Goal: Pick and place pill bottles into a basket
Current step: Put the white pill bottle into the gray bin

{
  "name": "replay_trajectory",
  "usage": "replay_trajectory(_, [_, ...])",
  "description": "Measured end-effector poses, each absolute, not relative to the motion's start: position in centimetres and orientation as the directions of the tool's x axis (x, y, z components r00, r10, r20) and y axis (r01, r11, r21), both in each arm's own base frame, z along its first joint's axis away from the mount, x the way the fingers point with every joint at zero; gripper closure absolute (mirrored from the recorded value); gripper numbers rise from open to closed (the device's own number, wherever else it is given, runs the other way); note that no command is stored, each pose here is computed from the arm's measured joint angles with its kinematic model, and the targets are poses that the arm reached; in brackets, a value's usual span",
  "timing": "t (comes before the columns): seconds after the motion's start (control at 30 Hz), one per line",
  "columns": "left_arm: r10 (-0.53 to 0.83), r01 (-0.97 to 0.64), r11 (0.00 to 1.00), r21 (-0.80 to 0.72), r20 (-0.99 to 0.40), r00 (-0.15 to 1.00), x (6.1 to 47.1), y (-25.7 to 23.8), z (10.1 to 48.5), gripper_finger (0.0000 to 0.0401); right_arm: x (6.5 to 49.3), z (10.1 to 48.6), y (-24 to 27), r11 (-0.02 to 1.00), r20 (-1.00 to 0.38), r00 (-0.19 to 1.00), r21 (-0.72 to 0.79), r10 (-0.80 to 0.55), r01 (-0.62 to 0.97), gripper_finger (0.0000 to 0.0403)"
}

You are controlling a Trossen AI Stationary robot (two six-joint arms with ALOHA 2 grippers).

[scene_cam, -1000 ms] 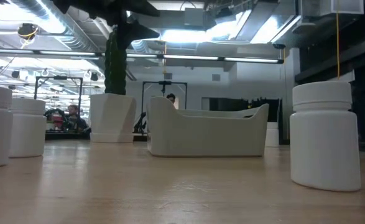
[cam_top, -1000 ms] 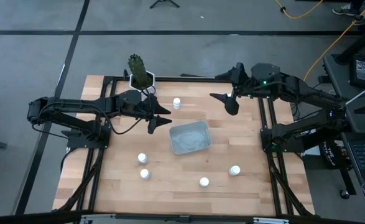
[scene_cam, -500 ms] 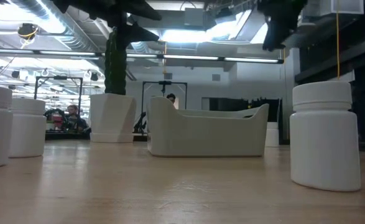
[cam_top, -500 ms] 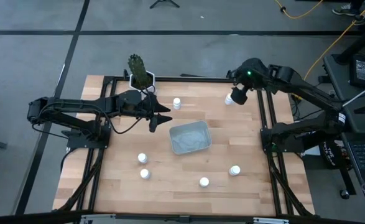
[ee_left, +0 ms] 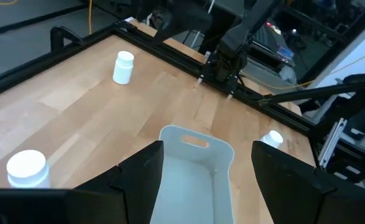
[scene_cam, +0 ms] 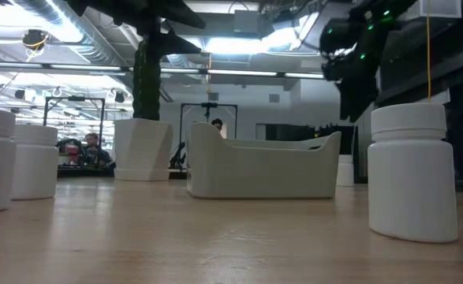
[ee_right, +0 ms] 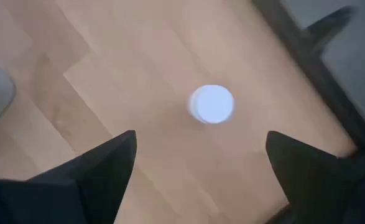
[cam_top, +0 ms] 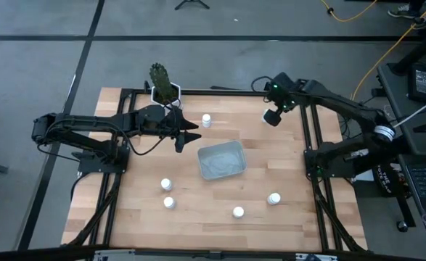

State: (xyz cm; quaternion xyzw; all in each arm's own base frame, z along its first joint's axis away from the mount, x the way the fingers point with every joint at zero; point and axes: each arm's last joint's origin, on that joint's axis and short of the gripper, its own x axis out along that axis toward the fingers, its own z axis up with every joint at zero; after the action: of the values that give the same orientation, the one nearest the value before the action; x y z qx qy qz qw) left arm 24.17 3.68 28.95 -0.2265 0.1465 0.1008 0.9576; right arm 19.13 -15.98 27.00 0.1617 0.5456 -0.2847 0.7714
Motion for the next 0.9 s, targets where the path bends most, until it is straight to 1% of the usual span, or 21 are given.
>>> replay_trajectory(0.17, [0.128,-0.266,0.866,-0.424,-0.326,0.937,24.2,3.7,28.9,0.0164,21.4,26.4,-17.8,0.812,-0.964,0.182,-0.051,-0.191,0.582,0.0044])
replay_trajectory(0.33, [0.127,-0.275,0.844,-0.461,-0.326,0.937,24.2,3.7,28.9,0.0164,22.4,25.8,-18.6,0.815,-0.975,0.149,-0.048,-0.164,0.578,0.0043])
replay_trajectory(0.57, [0.112,-0.264,0.843,-0.47,-0.326,0.939,24.2,3.3,28.9,0.0164,21.8,23.9,-20.2,0.791,-0.987,0.079,-0.065,-0.141,0.609,0.0043])
replay_trajectory(0.73, [0.112,-0.263,0.843,-0.47,-0.326,0.939,24.2,3.3,28.9,0.0164,21.1,22.8,-21.5,0.773,-0.989,0.062,-0.066,-0.135,0.632,0.0043])
replay_trajectory(0.9, [0.112,-0.264,0.844,-0.468,-0.326,0.939,24.2,3.3,28.9,0.0164,21.3,22.4,-22.0,0.769,-0.988,0.068,-0.066,-0.141,0.635,0.0043])
